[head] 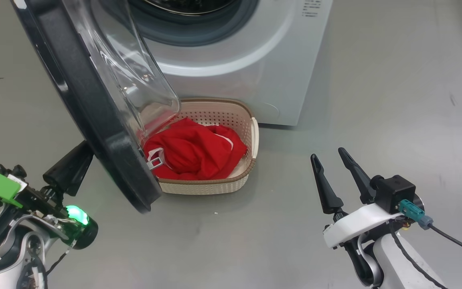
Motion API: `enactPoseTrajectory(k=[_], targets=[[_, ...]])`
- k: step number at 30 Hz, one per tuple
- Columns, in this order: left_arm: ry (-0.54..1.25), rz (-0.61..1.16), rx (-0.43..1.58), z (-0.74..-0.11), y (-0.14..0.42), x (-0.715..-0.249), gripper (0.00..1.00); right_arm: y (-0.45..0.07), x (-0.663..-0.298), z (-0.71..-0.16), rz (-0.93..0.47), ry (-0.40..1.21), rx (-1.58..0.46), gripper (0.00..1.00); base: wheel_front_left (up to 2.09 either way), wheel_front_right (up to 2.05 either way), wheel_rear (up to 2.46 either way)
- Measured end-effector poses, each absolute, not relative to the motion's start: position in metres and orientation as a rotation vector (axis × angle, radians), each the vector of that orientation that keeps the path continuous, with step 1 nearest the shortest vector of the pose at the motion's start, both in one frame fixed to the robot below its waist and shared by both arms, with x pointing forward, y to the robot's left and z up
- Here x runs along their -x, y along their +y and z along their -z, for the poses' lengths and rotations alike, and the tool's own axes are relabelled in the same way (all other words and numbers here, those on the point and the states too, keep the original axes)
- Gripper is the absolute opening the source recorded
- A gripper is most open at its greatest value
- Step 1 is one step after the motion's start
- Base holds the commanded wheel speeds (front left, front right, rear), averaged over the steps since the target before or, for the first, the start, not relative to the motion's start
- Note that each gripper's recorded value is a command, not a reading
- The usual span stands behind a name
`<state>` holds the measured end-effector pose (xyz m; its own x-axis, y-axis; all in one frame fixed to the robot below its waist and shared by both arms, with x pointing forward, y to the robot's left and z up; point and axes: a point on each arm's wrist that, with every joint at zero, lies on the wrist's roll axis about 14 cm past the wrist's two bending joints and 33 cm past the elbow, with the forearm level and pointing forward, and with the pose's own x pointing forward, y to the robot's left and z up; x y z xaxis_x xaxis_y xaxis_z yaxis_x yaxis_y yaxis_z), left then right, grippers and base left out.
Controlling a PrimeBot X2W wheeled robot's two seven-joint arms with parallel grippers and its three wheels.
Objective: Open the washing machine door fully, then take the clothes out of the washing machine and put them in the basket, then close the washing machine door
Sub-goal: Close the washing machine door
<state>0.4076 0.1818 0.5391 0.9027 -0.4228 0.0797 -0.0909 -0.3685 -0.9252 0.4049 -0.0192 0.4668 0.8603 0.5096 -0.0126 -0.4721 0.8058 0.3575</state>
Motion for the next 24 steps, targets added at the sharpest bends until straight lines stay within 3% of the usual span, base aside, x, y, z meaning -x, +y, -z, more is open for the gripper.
enactPoseTrajectory(k=[24], targets=[[0.544, 0.37, 1.95, -0.514, 0.101, -0.464, 0.0, -0.098, -0.4, -0.467, -0.289, 0.079, -0.335, 1.0, 0.0, 0.0, 0.0]])
